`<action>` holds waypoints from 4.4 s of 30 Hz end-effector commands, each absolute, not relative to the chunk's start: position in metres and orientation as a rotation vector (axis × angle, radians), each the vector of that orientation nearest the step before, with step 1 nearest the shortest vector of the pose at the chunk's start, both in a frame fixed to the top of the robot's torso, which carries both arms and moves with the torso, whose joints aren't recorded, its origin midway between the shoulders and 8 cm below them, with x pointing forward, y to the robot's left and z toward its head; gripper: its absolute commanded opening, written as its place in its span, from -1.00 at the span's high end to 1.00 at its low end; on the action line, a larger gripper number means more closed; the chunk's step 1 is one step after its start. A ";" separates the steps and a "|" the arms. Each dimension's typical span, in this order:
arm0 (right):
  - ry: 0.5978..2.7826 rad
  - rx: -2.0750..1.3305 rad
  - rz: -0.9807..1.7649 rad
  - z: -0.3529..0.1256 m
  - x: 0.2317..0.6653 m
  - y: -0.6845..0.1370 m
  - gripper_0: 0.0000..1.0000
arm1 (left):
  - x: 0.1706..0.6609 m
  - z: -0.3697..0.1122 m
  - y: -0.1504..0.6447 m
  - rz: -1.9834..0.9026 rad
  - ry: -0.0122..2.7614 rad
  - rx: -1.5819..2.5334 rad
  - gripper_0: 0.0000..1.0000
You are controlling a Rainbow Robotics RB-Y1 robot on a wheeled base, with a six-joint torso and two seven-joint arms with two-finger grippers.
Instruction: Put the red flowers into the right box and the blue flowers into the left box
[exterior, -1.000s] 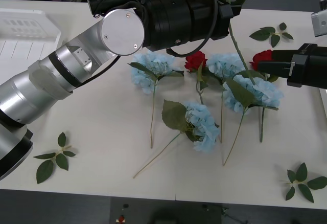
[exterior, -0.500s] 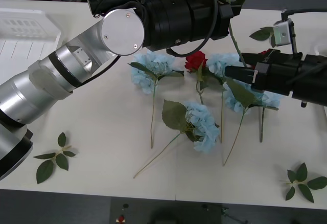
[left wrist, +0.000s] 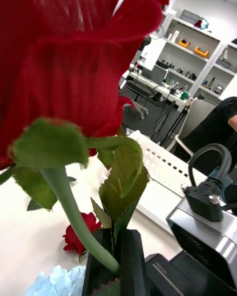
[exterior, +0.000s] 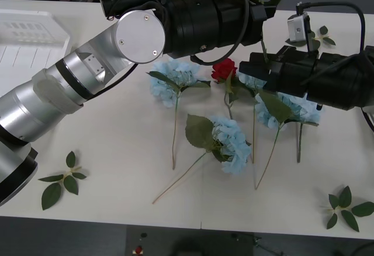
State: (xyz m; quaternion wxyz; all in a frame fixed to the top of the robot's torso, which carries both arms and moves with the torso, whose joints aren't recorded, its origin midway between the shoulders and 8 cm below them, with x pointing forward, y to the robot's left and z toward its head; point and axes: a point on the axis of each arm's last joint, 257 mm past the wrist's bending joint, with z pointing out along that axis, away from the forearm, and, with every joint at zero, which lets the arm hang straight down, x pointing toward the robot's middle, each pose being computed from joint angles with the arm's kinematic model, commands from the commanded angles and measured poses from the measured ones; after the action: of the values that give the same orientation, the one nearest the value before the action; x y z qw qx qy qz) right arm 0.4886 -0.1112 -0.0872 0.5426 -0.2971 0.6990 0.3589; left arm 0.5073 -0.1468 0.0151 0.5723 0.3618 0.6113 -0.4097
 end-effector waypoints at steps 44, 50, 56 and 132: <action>2.421 -0.301 -0.098 -0.155 0.480 -0.576 1.00 | 0.487 -0.069 0.033 -1.047 1.992 0.909 -1.00; 2.330 -0.214 -0.409 -0.165 0.481 -0.660 1.00 | 0.486 -0.169 0.094 -0.880 2.331 0.902 -1.00; 2.263 -0.061 -0.498 -0.191 0.489 -0.698 1.00 | 0.513 -0.216 0.091 -0.767 2.453 0.745 -1.00; 2.616 0.399 0.154 -0.299 0.589 -0.374 0.89 | 0.592 -0.072 0.512 0.680 2.380 0.807 -0.94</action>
State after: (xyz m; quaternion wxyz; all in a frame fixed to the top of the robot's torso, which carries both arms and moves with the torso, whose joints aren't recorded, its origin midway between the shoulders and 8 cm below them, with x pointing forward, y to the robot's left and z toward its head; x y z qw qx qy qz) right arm 0.5741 -0.3734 -0.3192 0.2238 0.1539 0.9609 0.0550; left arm 0.5885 0.5210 -0.1242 0.2386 0.2378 0.9079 0.2493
